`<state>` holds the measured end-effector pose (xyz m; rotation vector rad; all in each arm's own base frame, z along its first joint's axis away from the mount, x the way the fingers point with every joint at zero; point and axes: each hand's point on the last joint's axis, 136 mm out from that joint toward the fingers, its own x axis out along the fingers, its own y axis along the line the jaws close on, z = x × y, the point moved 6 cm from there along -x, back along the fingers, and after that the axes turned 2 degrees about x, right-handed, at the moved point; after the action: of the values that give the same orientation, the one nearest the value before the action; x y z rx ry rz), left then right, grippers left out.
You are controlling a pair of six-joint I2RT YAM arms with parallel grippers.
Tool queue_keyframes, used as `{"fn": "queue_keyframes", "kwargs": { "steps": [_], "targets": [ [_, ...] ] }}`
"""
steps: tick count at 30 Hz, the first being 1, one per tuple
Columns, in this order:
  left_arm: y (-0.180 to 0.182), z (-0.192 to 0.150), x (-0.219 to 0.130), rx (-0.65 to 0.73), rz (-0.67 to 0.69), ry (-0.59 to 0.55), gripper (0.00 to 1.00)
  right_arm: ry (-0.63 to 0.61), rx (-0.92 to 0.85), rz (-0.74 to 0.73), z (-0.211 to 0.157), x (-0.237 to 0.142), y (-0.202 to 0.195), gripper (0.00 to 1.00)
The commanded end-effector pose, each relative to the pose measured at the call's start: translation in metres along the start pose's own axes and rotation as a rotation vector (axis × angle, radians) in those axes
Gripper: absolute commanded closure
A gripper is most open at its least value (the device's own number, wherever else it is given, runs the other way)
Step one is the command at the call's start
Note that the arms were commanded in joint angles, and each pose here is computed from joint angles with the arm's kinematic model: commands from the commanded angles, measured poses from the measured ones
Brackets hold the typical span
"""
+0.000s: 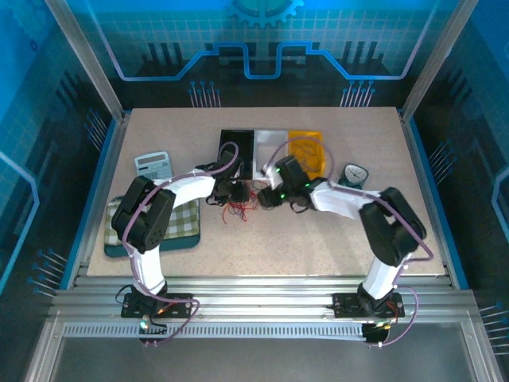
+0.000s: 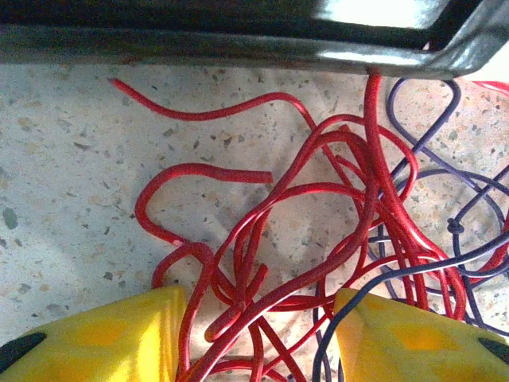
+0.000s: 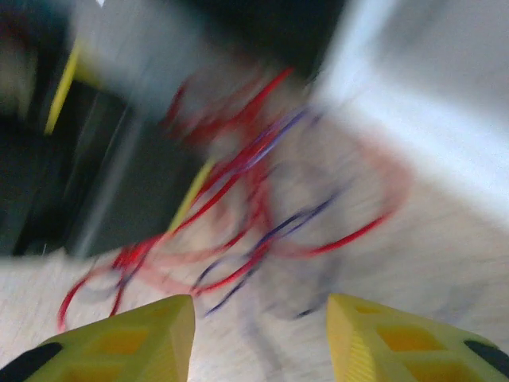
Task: Untangle the cables
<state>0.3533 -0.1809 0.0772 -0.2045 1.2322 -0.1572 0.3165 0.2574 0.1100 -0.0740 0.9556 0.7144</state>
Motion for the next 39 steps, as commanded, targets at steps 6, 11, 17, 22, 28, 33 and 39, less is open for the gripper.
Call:
{"fn": "queue_keyframes", "kwargs": {
  "steps": [6, 11, 17, 22, 28, 33, 39],
  "targets": [
    [0.002, -0.021, -0.007, 0.012, -0.012, 0.066, 0.47, 0.145, -0.094, 0.101, -0.012, 0.02, 0.022, 0.56],
    [0.002, -0.021, -0.009, 0.018, -0.006, 0.069, 0.47, 0.145, -0.095, 0.074, -0.012, 0.025, 0.018, 0.56],
    [0.002, -0.022, -0.011, 0.017, -0.004, 0.073, 0.47, 0.166, -0.082, 0.055, -0.014, 0.033, 0.011, 0.57],
    [0.002, -0.022, -0.012, 0.011, -0.005, 0.069, 0.47, 0.216, -0.089, -0.016, -0.021, 0.042, 0.001, 0.6],
    [0.002, -0.021, -0.014, 0.015, -0.006, 0.064, 0.47, 0.234, -0.101, -0.126, -0.026, 0.045, -0.012, 0.81],
    [0.002, -0.021, -0.016, 0.013, -0.001, 0.058, 0.46, 0.199, -0.068, -0.17, -0.024, 0.041, -0.021, 1.0],
    [0.009, -0.024, -0.013, -0.011, 0.025, 0.051, 0.44, 0.066, 0.108, -0.201, -0.021, 0.01, -0.048, 1.0]
  ]
}}
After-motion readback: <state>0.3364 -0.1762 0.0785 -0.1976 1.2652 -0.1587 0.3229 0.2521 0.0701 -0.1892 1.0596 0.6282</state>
